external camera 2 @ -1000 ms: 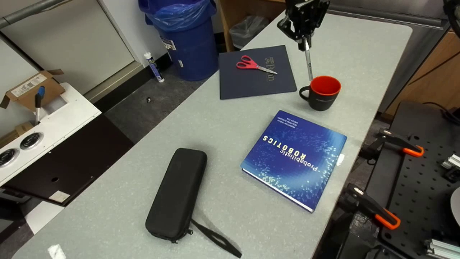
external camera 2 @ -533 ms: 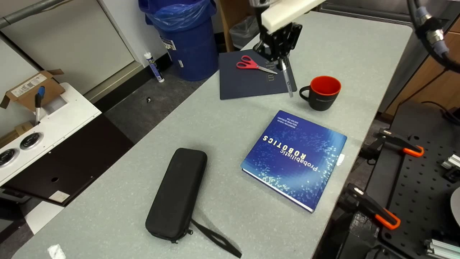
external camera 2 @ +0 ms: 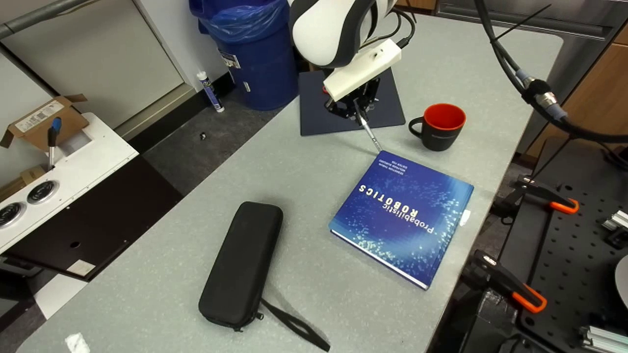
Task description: Remove the pen from the mug cup and place it on the table
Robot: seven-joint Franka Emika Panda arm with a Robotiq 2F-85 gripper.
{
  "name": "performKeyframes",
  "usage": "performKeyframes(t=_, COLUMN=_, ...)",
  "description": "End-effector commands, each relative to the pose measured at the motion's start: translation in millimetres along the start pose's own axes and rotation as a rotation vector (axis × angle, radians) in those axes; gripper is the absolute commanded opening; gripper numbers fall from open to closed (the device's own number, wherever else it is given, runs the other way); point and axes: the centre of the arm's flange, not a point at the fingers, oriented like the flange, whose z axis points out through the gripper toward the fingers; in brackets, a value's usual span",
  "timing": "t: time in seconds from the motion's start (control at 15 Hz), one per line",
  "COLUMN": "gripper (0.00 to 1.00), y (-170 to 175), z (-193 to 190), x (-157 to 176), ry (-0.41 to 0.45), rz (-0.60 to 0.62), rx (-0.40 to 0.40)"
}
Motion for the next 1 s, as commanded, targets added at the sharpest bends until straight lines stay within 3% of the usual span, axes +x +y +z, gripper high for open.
performKeyframes(t=0.0, gripper=0.38, y=-17, z=2, x=13, ry=0.037, rz=0.013, rx=-0.008)
performKeyframes(t=0.07, gripper=0.39, y=-20, z=2, x=12, ry=0.037, rz=0.006, rx=-0.007)
performKeyframes(t=0.6, gripper=0.98, y=-32, z=-1, x=6, ry=0.035, rz=-0.021, rx=-0.001)
performKeyframes(t=0.93, gripper=1.0, y=-30, z=0, x=6, ry=0.003, rz=-0.027, rx=-0.018)
